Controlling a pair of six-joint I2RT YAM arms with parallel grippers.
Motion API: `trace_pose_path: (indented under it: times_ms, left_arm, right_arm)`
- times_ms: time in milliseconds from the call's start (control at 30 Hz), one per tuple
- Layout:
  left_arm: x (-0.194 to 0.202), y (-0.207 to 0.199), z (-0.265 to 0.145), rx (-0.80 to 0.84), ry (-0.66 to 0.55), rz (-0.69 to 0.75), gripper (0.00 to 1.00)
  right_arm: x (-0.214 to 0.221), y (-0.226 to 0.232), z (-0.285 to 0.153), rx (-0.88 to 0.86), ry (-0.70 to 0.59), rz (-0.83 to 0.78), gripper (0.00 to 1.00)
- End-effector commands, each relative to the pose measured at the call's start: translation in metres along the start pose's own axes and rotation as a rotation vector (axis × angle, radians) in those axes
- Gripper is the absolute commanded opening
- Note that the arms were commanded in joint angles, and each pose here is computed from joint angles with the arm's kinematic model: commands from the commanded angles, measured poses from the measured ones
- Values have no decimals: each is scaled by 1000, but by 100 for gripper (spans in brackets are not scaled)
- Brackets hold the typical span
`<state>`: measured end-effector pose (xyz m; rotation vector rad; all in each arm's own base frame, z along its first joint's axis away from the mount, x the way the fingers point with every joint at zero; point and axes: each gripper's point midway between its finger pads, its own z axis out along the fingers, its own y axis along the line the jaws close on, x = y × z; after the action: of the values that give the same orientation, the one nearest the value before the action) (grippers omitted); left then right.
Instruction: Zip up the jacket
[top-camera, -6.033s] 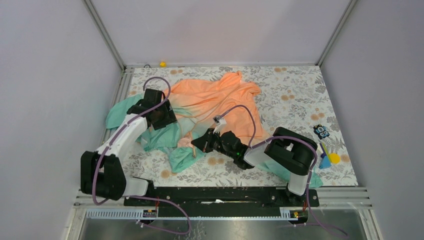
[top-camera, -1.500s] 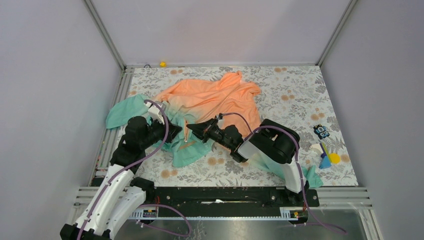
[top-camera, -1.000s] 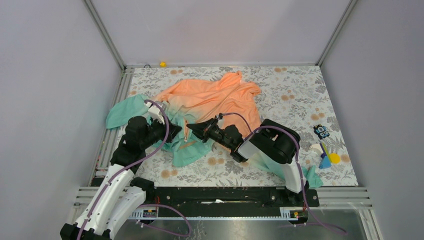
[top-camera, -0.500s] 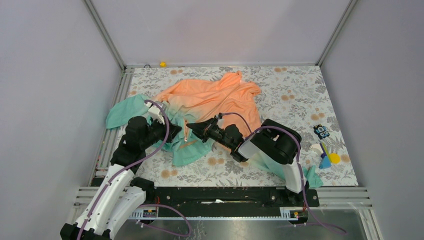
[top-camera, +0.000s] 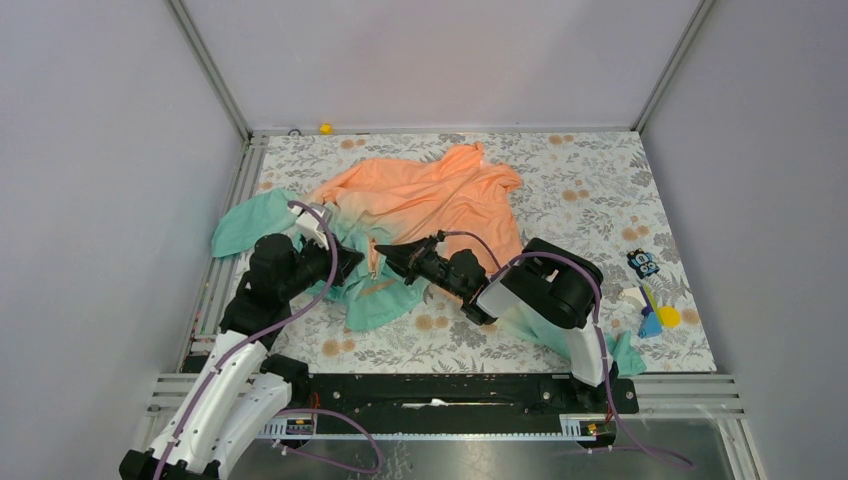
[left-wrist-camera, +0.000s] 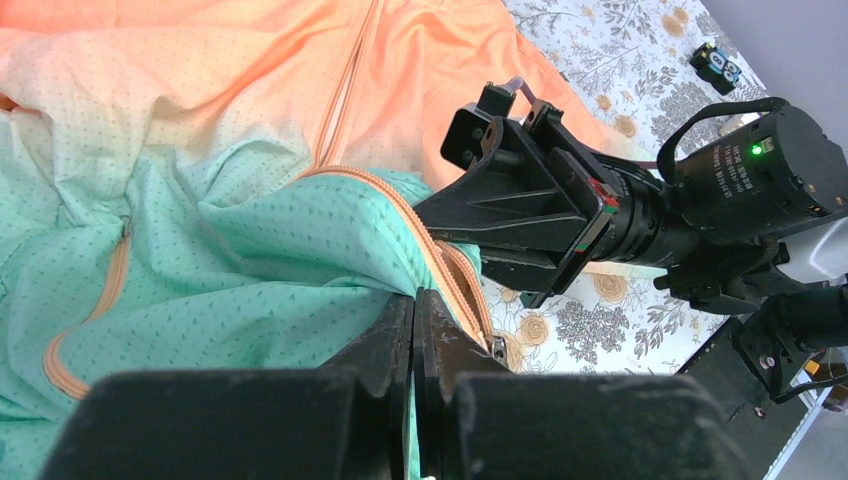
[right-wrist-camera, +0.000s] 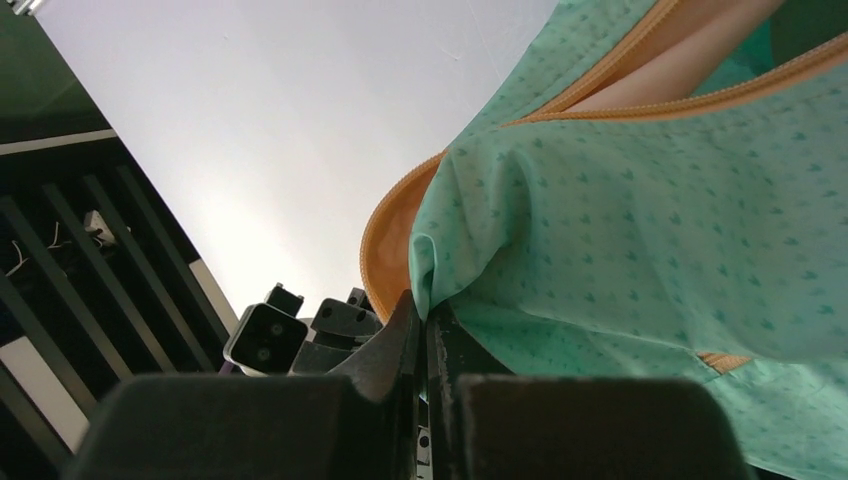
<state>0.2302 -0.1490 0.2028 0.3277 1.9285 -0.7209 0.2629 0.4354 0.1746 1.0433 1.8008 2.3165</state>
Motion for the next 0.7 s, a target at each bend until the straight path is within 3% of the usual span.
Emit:
trace_pose_path:
  times_ms: [0, 400, 533, 667]
  left_arm:
    - [-18, -8, -1, 37, -85, 45, 0]
    - [-24, -9, -3, 32, -128, 38, 0]
    - [-44, 8, -10, -99, -243, -117, 0]
    - [-63, 3, -23, -74, -400, -119, 0]
  right_arm:
    - [15, 55, -4, -164, 33, 45, 0]
    - [8, 54, 5, -171, 8, 60, 0]
    - [9, 51, 5, -183, 33, 44, 0]
    - [11, 56, 6, -197, 37, 45, 0]
